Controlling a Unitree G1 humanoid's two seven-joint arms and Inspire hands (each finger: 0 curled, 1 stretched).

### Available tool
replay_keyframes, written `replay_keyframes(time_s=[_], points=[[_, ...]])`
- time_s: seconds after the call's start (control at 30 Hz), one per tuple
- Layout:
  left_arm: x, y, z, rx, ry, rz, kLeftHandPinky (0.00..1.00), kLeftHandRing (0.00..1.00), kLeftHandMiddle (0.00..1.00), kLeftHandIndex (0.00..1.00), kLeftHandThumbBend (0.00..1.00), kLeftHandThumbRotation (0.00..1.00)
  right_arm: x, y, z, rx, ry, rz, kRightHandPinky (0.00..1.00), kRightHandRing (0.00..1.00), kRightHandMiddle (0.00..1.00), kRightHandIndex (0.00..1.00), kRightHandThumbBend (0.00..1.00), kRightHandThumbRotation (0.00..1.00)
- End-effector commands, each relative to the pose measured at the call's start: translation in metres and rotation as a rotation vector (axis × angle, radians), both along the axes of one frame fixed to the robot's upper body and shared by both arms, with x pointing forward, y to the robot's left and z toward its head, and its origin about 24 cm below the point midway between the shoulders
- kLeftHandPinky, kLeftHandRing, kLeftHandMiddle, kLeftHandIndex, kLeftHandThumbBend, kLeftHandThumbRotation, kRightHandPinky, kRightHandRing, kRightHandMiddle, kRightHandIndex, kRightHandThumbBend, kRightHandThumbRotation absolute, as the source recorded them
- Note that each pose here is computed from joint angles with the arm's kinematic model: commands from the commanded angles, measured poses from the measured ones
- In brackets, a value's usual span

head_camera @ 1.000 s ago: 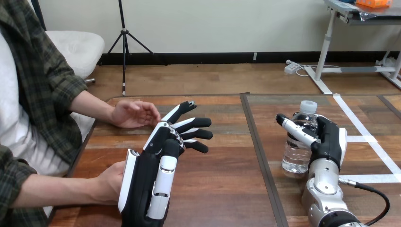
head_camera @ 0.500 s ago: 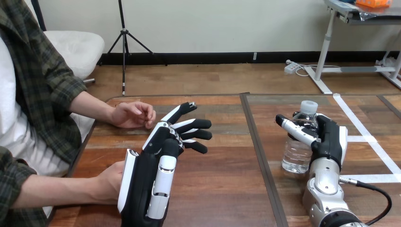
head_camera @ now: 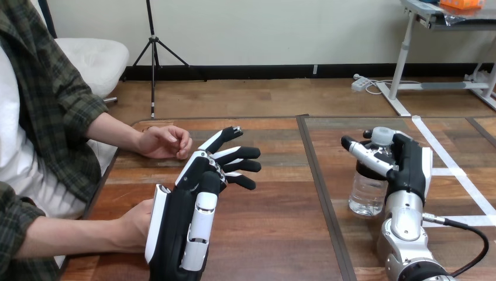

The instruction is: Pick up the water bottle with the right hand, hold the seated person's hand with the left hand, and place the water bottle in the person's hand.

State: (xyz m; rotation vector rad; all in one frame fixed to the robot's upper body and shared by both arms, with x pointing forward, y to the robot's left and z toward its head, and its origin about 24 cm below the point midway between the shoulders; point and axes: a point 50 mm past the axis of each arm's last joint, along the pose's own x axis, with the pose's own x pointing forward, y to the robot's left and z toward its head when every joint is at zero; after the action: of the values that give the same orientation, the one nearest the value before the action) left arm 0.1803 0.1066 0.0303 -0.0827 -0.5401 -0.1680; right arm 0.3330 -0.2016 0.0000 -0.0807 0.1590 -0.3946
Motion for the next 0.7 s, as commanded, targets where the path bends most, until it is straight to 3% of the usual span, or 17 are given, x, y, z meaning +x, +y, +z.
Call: replay_keyframes(time_s=[0.0, 0.67], points=[[0.009, -0.007, 0.011, -0.023, -0.060, -0.012, 0.52, 0.64, 0.69, 0.81, 0.34, 1.00, 0.015, 0.001, 0.028, -0.040, -0.130, 0.033, 0.40, 0.45, 0.49, 0.48, 0.80, 0.00], [0.010, -0.008, 0.012, -0.041, -0.066, -0.015, 0.52, 0.64, 0.69, 0.80, 0.33, 0.98, 0.017, 0.005, 0.044, 0.016, -0.286, 0.071, 0.36, 0.43, 0.47, 0.46, 0.75, 0.00]])
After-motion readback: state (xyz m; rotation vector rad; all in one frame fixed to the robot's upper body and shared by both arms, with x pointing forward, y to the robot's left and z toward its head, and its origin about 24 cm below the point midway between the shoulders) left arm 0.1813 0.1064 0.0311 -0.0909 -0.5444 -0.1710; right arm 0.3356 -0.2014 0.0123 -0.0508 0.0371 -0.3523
